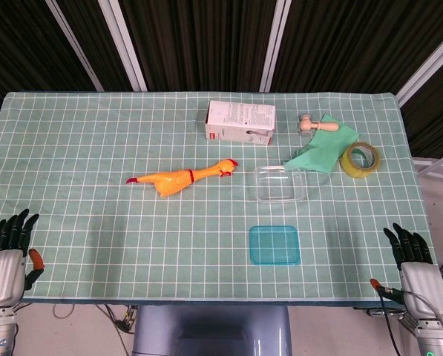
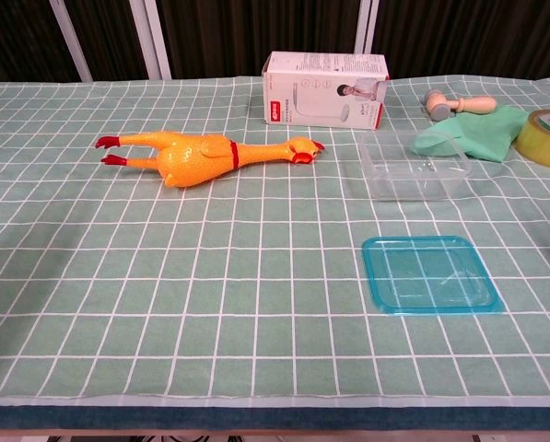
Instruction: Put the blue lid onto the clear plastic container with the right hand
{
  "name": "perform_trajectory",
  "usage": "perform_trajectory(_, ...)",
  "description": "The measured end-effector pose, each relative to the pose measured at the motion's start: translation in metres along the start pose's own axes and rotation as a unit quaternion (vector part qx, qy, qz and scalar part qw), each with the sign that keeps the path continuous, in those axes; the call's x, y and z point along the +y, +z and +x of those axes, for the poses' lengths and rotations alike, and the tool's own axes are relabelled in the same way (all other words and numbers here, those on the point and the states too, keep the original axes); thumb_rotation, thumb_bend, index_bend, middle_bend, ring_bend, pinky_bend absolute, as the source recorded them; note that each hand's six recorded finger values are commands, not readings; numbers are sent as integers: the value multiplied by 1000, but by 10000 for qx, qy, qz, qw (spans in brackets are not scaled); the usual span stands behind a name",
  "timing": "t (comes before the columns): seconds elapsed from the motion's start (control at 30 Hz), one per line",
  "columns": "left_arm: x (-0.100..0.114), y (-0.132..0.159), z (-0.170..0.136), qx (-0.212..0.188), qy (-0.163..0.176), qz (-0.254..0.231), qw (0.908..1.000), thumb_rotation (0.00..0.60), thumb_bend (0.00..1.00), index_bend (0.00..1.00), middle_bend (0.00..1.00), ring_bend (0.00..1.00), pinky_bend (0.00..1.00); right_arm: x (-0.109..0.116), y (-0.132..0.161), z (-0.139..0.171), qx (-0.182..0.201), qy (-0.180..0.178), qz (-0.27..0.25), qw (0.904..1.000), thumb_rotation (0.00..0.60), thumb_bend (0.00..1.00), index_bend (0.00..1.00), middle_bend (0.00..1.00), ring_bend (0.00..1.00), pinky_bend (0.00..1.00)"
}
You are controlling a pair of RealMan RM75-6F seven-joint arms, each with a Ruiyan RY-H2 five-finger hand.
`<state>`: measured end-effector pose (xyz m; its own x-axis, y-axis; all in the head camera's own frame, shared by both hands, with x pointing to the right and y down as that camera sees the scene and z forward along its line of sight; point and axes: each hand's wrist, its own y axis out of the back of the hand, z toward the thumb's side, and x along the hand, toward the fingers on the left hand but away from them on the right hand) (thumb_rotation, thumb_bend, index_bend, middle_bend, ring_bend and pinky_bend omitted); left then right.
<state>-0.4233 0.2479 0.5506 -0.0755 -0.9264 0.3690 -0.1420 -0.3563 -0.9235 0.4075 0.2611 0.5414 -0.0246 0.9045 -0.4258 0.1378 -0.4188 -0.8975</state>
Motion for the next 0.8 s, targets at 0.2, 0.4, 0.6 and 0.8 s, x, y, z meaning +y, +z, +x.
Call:
perform_trajectory(0.2,-2,-1,1,13,-53,4,10000,600,792,93,0,0,0,0,15,-10,93,430,507,9977,600,183,0,0,0,0)
perform_trajectory(0.4,-3,-3,3,88,-81,-20,9999,600,792,93,0,0,0,-11,45,-36,182,1437,576,9878,600,183,0,0,0,0)
perform_trajectory(0.6,-4,-5,4,134,-127,-32,9998,600,792,93,0,0,0,-16,75,-63,233,1834,1011,9775,600,183,0,0,0,0)
perform_trajectory(0.8,-4,-6,5,170,-147,-53,9997,600,792,93,0,0,0,-39,123,-80,557,2072,1069,9708,600,182,0,0,0,0)
